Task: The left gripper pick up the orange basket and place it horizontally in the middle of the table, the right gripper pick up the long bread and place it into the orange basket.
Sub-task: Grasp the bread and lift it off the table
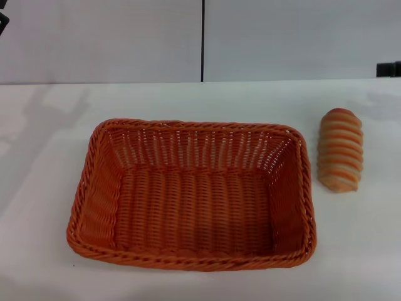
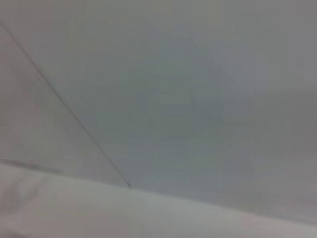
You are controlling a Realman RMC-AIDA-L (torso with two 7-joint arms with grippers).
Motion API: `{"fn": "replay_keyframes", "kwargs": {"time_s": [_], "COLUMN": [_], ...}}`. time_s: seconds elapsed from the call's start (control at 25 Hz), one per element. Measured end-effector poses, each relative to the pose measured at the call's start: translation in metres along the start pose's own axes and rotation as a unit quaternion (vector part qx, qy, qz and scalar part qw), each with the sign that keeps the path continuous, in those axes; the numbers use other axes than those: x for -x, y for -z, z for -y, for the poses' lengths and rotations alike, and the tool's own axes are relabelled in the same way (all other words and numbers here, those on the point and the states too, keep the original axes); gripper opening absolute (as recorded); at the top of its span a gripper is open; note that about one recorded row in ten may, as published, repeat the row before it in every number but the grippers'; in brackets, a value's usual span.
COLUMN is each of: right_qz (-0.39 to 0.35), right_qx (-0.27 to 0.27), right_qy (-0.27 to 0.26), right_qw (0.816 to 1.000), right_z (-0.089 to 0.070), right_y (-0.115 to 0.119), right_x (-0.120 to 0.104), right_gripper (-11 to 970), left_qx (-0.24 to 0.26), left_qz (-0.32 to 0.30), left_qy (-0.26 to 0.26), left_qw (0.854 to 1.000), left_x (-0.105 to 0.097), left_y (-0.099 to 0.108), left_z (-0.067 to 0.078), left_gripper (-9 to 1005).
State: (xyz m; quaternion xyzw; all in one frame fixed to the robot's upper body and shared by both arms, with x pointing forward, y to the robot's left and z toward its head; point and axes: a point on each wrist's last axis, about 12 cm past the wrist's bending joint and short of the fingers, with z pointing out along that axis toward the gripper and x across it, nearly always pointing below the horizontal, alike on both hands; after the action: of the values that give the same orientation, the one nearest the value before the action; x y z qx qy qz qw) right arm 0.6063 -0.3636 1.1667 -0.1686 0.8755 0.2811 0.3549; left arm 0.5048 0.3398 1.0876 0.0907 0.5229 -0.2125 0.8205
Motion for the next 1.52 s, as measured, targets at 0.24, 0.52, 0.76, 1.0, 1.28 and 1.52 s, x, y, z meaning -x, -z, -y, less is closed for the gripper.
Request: {"fn": "replay_keyframes", "kwargs": {"time_s": [0.24, 0.52, 0.76, 1.0, 1.28, 1.52], "right_qz": [-0.104, -0.153, -0.171, -0.185, -0.2, -0.215], "right_qx": [-0.032, -0.052, -0.052, -0.055, -0.053, -0.05], "right_qy": [0.011, 0.027, 0.033, 0.038, 0.049, 0.062], "right_qw": [0.994, 0.986, 0.983, 0.98, 0.977, 0.973], "right_z": [-0.006, -0.01, -0.012, -0.015, -0.021, -0.029], "right_y": [-0.011, -0.027, -0.041, -0.057, -0.072, -0.084], "right_x": [0.015, 0.015, 0.011, 0.006, 0.005, 0.004], "right_gripper": [687, 686, 685, 681, 669, 658], "left_qx": [-0.007, -0.012, -0.015, -0.018, -0.019, -0.016], "left_qz": [0.004, 0.01, 0.013, 0.015, 0.017, 0.018], "left_qy": [0.019, 0.027, 0.029, 0.033, 0.037, 0.039], "left_qw": [1.0, 1.0, 0.999, 0.999, 0.999, 0.999], "left_x": [-0.001, -0.001, -0.001, -0.001, -0.001, -0.001], "left_y": [-0.004, -0.005, -0.005, -0.007, -0.008, -0.006], "left_z": [0.003, 0.006, 0.007, 0.008, 0.008, 0.009], "left_gripper": [813, 813, 813, 813, 813, 813]}}
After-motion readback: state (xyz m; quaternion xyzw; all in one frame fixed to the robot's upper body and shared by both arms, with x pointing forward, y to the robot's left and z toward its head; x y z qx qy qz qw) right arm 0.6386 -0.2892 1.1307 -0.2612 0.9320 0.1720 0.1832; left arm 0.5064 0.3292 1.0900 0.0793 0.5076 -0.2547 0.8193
